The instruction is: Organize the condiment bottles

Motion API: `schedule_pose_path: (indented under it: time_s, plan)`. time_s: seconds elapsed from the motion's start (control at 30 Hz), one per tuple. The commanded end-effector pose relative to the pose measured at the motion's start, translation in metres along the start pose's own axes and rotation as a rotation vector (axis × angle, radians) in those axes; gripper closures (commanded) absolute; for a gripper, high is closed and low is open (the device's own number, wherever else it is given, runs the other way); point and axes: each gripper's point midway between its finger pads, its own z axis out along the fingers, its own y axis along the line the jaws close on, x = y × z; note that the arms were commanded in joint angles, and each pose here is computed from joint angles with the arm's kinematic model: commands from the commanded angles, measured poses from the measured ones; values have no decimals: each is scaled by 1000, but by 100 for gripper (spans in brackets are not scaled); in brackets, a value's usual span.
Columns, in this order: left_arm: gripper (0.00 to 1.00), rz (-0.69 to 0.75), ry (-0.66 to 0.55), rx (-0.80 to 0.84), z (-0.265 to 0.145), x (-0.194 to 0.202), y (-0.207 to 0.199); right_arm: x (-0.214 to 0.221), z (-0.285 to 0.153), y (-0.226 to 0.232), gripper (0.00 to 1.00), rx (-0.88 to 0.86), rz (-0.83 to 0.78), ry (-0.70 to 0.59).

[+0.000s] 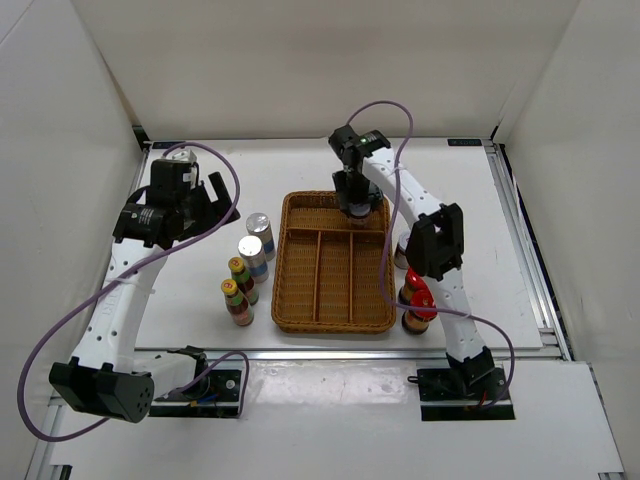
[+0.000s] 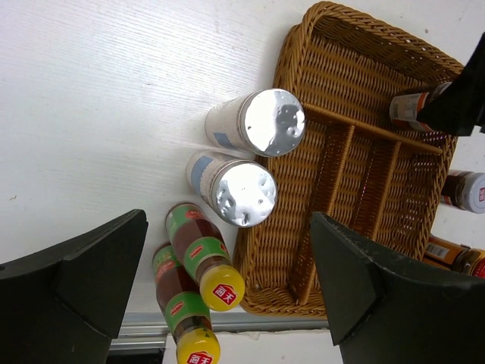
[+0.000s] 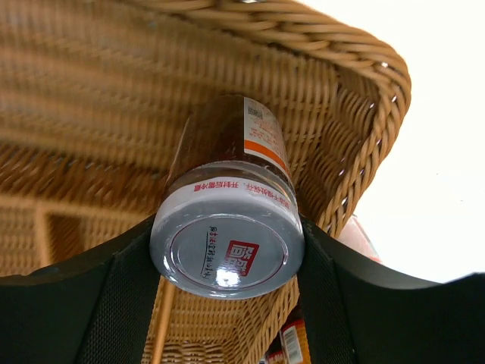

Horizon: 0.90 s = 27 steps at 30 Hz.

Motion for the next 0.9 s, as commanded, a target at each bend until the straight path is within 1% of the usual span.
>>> schedule_pose_path:
  time_s: [0.0,0.03,0.07,0.1,0.13,0.17,0.2,0.23,0.27,0.3,0.33,0.4,0.43,0.5,0.53,0.6,0.63,0.67,0.73,0.8,0.87]
  plan:
    - [1,11,-25,15,-11,-8,-3,-12,-13,-16,100,35,51,-42]
    - [1,11,-25,15,-11,-8,-3,-11,-8,-17,100,46,58,-35]
    - [1,11,-25,15,-11,-8,-3,-12,-8,-21,97,49,67,-34]
    - [1,11,-25,15,-11,-8,-3,-9,-2,-21,92,54,64,-16]
    - [1,11,-16,11,-8,-7,-3,-9,-1,-24,66,48,73,-13]
    - [1,11,-16,11,-8,-7,-3,-9,-1,-24,48,48,73,-13]
    - [1,11,-25,15,-10,-10,-4,-10,-1,-26,33,38,82,-9]
    - [1,11,-25,15,-10,-10,-4,-10,-1,-26,11,38,82,-9]
    - [1,22,-18,36,-7,-10,-8,-11,-8,-27,3,34,84,-25]
    - [1,22,-29,51,-7,-13,-11,-10,-13,-27,0,34,95,-25]
    - [1,32,-26,60,-4,-14,-13,-15,-27,-28,0,24,101,-60]
    - [1,52,-27,82,0,-16,-18,-17,-45,-29,0,7,115,-88]
    - [1,85,-15,93,5,-14,-21,-16,-64,-32,0,-1,120,-115]
    - [1,131,4,90,16,-14,-25,-12,-86,-16,0,-25,85,-152]
    - [1,153,4,83,22,-13,-27,-7,-100,-20,0,0,66,-177]
    - [1,153,-4,73,30,-19,-28,6,-108,-12,0,2,13,-174]
    - [1,128,5,69,38,-20,-30,8,-119,-14,0,-5,18,-197]
    - [1,117,-6,74,40,-26,-34,20,-108,-17,0,9,-1,-154]
    - [1,88,25,60,53,-23,-34,29,-103,-19,0,16,-16,-134]
    - [1,83,31,64,56,-24,-39,34,-96,-40,0,73,8,-111]
    - [1,84,40,60,57,-23,-39,41,-85,-65,0,124,70,-70]
